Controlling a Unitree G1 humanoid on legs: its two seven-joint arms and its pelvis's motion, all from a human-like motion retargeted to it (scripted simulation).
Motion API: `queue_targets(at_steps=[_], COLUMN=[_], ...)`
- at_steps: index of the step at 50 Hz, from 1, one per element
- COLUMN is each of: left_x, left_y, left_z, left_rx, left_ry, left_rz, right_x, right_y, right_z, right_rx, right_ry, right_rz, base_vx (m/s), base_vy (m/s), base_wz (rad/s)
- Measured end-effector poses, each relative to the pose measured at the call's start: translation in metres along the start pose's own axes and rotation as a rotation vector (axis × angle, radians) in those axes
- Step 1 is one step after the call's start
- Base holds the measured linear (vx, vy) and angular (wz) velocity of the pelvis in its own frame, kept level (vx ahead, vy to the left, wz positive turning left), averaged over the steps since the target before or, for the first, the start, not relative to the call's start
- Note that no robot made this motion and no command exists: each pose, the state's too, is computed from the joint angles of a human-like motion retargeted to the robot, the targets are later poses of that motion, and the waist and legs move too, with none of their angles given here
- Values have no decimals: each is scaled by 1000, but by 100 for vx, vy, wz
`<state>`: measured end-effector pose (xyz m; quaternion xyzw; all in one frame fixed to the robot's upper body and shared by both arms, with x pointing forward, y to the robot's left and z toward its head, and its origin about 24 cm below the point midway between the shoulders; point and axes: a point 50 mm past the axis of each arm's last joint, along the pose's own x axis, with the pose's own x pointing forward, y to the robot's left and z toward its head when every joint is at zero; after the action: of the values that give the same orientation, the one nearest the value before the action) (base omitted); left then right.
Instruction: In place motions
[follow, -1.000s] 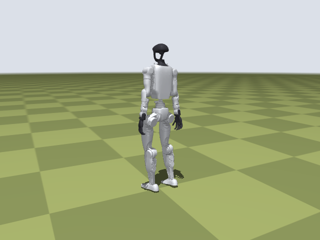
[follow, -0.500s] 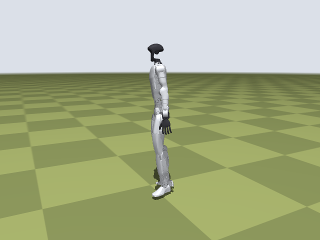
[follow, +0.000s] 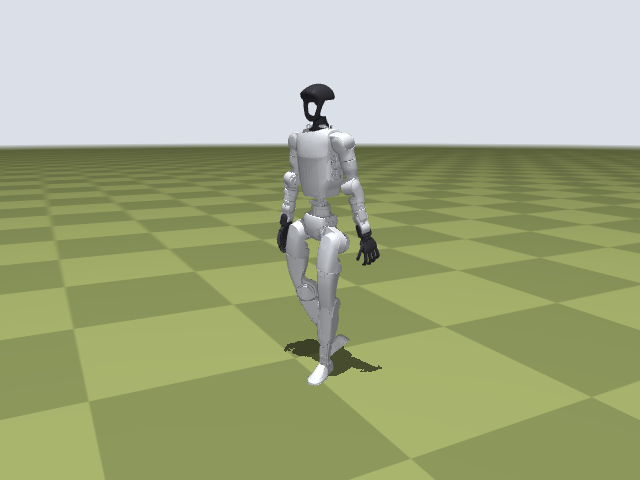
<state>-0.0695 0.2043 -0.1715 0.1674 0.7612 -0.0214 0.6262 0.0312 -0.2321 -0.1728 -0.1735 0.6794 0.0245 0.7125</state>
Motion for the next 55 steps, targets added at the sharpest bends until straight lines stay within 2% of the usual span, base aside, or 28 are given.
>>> queue_targets(at_steps=[8,17,25,33,42,50,55], left_x=[0,-5,-6,-3,-2,-7,-9], left_y=[33,34,13,17,15,15,21], left_z=[33,74,78,59,49,80,89], left_rx=[-7,2,-12,54,-50,-322,-336], left_ry=[-76,-244,-272,-181,-155,-265,-307], left_rz=[25,39,-15,23,12,-11,-3], right_x=[-1,-1,-3,-2,-1,-1,-1], right_y=[15,25,31,32,25,22,21], right_z=[33,0,-22,-13,-2,-5,-16], right_rx=[-56,-191,-104,-11,-56,-2,27], right_ry=[-110,-21,90,56,11,12,70], right_rz=[53,71,97,115,89,85,73], base_vx=[-6,24,11,2,0,-3,-3], base_vy=[-18,8,-11,-12,-12,-3,11], base_wz=[13,92,36,20,-5,-16,-136])
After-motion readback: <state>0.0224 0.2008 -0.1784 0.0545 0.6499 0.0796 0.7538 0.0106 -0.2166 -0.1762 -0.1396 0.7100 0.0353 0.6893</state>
